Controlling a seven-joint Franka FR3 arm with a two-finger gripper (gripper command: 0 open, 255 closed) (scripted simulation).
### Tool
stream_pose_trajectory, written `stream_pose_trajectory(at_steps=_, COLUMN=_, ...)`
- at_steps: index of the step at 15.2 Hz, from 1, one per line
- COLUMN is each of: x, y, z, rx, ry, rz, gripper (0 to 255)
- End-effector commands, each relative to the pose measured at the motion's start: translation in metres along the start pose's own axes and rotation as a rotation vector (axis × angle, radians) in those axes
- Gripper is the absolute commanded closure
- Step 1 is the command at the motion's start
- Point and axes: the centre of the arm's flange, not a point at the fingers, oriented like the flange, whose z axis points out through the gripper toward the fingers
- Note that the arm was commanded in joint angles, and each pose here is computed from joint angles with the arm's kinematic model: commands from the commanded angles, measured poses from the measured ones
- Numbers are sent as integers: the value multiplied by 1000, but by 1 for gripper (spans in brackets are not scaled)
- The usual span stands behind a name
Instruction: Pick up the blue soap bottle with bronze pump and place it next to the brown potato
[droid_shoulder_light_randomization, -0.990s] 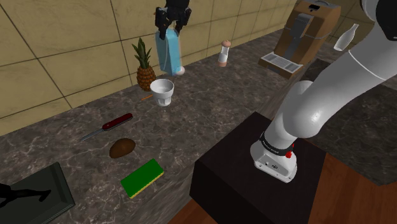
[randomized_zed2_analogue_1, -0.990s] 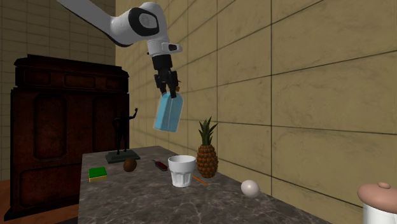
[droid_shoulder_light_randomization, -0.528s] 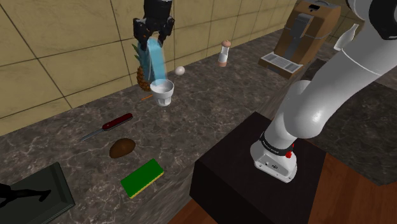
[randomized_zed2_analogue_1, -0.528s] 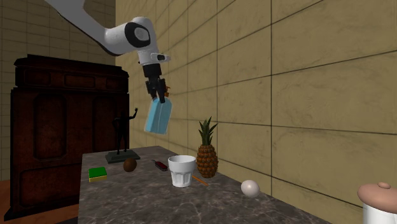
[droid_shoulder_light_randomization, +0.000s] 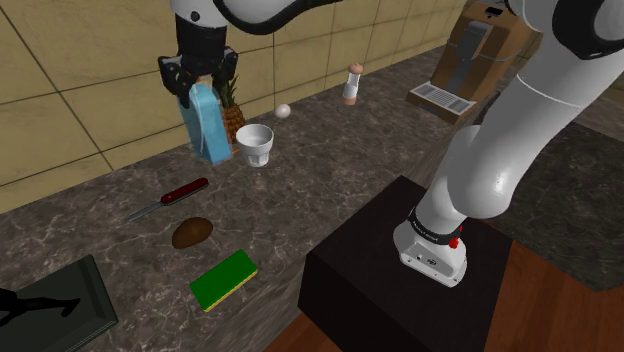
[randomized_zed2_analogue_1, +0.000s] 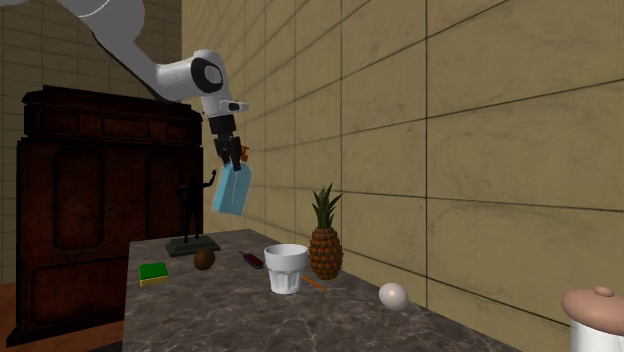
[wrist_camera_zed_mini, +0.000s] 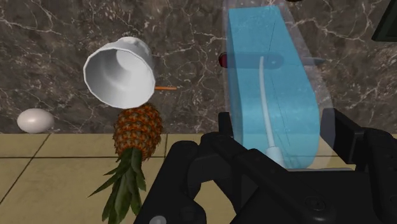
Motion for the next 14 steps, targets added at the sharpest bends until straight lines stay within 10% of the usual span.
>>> stream_pose_trajectory(at_steps=1, x=0, y=-25, z=10, rx=1, ry=1, rz=2, gripper=255)
stream_pose_trajectory(at_steps=14, x=-19, y=-190, z=55, rx=1, ry=1, rz=2, gripper=255)
